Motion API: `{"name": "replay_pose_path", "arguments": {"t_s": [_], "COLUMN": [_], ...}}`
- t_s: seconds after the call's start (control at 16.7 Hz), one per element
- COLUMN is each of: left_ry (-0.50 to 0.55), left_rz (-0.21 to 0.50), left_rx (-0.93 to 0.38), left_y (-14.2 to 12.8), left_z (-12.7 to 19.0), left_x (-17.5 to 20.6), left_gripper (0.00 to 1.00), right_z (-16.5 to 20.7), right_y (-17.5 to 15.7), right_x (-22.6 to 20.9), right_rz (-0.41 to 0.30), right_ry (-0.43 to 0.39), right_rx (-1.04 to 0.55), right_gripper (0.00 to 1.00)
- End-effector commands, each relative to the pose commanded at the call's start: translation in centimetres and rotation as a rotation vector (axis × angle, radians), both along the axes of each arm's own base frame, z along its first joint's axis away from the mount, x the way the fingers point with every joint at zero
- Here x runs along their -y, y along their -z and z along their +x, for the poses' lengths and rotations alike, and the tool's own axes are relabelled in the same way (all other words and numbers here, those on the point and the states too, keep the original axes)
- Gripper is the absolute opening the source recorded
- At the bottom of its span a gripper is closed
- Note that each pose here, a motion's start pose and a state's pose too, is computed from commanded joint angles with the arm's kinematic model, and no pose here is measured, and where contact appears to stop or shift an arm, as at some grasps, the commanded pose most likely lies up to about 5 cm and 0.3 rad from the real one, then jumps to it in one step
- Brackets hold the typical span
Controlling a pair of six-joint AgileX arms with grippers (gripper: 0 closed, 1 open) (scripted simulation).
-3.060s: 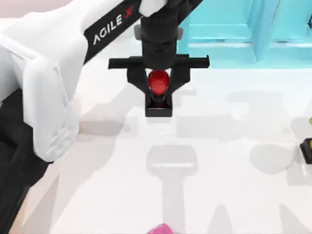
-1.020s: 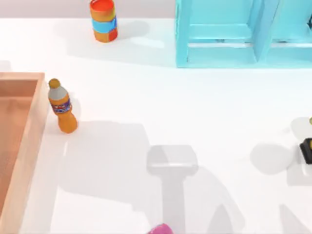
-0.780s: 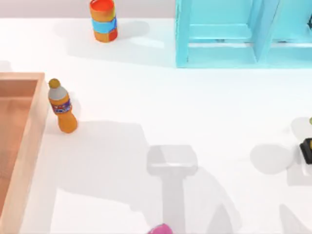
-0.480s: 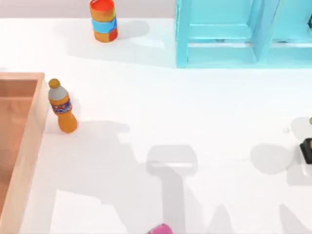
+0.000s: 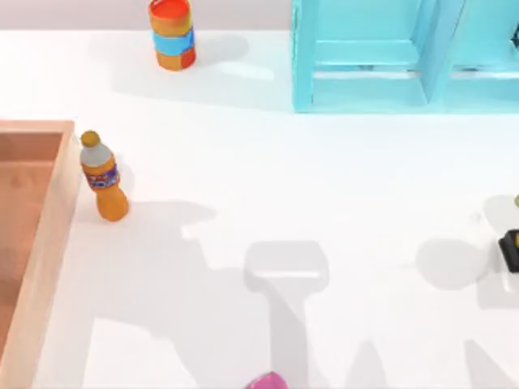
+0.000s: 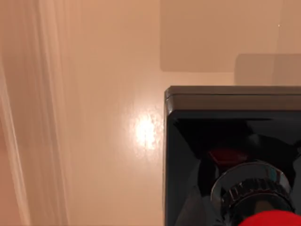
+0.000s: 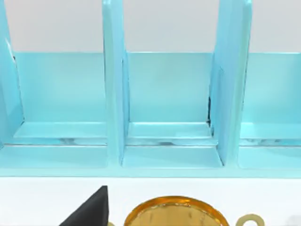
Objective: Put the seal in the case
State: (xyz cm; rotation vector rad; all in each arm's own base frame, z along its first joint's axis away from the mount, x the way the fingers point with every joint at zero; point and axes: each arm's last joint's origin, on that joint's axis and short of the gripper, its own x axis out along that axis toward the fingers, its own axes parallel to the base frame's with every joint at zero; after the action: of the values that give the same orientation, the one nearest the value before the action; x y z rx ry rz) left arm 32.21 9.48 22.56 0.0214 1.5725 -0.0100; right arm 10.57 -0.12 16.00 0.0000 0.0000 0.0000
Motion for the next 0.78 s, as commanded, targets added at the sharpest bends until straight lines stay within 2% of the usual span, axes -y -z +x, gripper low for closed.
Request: {"name": "replay_pose_path", "arguments": {"t_s": [0.72,0.78], "left_ry": [0.0,0.0], "left_rz": [0.0,0.0], "left_rx": [0.0,0.0], "left_y": [0.0,0.0], "left_z": [0.0,0.0], "left_x": [0.0,0.0], "left_gripper": [0.98,1.0], "right_z": [0.0,0.0], "right_y": [0.0,0.0], "right_x": [0.0,0.0], "right_rz": [0.0,0.0], "right_ry": [0.0,0.0], "right_rx": [0.0,0.0], "right_gripper": [1.0,1.0]}}
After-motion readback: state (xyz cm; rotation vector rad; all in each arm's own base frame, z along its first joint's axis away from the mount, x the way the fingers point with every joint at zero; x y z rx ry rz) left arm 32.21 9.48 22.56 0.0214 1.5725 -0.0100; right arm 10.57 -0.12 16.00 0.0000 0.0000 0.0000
